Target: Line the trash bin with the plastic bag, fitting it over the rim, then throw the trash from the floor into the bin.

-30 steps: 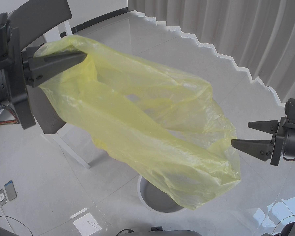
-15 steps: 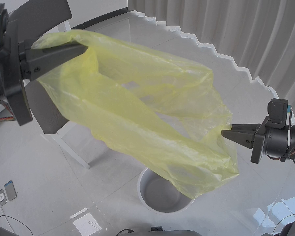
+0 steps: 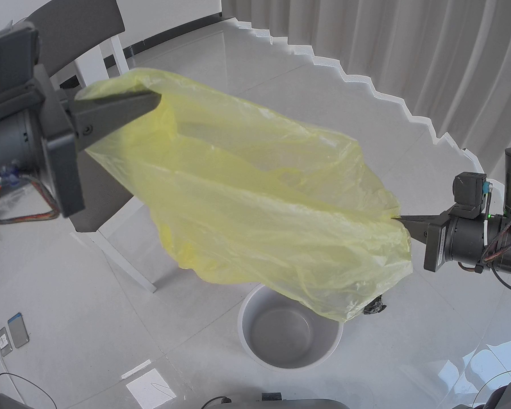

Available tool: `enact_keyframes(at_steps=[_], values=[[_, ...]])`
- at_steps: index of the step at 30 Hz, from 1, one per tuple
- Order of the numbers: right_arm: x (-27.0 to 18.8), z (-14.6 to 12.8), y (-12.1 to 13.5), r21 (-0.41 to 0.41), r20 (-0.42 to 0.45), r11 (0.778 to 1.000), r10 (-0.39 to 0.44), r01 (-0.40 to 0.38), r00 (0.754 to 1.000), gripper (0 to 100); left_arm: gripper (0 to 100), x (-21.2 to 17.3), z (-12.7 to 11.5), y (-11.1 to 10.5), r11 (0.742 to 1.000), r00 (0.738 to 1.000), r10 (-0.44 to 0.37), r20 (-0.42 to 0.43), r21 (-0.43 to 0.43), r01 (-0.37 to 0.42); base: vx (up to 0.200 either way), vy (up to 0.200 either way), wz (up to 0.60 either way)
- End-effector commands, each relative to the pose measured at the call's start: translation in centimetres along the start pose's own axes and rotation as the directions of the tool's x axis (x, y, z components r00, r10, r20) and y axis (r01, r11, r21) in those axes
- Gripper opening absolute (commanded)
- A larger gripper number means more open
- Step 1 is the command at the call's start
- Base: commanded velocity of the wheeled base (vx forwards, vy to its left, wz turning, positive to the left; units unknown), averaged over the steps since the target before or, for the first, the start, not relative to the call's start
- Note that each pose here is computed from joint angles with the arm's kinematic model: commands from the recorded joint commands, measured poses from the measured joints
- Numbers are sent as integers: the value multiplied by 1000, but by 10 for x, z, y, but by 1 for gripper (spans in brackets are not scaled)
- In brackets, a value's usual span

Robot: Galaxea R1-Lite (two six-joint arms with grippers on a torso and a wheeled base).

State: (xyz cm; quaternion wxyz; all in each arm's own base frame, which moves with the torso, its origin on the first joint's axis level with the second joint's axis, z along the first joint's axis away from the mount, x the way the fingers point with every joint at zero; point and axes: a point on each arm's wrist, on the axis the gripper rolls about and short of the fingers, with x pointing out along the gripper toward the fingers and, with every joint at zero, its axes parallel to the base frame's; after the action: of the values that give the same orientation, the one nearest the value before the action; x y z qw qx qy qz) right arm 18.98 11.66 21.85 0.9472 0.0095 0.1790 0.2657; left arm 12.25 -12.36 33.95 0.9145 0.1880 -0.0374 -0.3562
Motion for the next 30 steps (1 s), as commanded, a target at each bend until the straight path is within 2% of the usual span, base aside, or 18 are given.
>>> enact_keyframes(at_steps=[1,6,7,8,10,18,22,24,30], values=[[1,-2,-13,18,-5,996,-84,84,996,0,0,24,-34,-9,991,993,61,-96,-115,-72,0,0,0],[18,-12,-16,8,-69,994,-108,109,992,0,0,24,-77,-26,989,972,3,-237,-144,-38,0,0,0],[18,-12,-16,8,-70,994,-112,112,991,0,0,25,-78,-27,988,970,1,-242,-147,-38,0,0,0],[24,-13,-17,3,-82,992,-125,126,989,0,0,30,-92,-33,981,958,-18,-285,-190,-38,0,0,0],[30,-15,-18,6,-97,992,-128,129,987,0,0,38,-103,-40,971,948,-36,-315,-237,-42,0,0,0],[46,-33,-28,7,-184,988,-148,151,972,0,0,64,-133,-56,960,934,-63,-352,-277,-40,0,0,0],[62,-44,-34,7,-239,985,-164,170,957,0,0,82,-160,-70,936,907,-93,-410,-346,-61,0,0,0],[70,-50,-38,10,-262,984,-169,178,950,0,0,88,-172,-76,934,900,-105,-422,-352,-56,0,0,0],[80,-62,-40,25,-313,992,-112,126,943,0,0,106,-198,-91,930,884,-138,-448,-366,-40,0,0,0]])
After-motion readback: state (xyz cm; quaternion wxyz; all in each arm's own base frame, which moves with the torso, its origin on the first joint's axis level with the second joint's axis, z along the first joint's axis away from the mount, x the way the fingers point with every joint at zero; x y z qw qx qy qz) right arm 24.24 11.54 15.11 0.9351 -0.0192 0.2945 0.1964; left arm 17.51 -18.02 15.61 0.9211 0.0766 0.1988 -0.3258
